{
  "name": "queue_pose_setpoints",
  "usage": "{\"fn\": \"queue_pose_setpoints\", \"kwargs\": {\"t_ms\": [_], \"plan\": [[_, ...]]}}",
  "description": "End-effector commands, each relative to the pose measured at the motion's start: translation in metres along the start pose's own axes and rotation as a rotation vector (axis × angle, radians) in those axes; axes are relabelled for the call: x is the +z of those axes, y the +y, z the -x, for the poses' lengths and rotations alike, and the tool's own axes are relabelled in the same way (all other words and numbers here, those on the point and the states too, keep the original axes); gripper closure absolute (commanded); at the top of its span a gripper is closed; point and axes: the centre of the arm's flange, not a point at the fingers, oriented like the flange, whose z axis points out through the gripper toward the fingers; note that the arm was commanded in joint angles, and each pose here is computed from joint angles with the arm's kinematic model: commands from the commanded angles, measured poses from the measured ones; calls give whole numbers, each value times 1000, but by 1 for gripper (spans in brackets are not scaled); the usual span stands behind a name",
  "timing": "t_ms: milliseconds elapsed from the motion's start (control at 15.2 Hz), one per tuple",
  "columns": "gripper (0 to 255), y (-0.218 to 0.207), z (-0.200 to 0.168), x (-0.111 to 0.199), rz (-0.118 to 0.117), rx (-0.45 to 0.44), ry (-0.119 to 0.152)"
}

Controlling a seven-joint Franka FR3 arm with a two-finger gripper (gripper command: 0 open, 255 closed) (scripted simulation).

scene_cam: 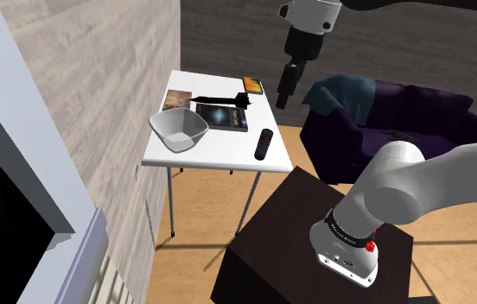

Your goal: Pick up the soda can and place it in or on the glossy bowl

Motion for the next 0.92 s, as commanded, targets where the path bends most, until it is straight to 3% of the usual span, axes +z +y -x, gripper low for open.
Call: {"fn": "queue_pose_setpoints", "kwargs": {"t_ms": [0, 858], "plan": [[0, 0, 0, 0, 0, 0, 0], [0, 118, -14, 123, 7, -81, 9]]}}
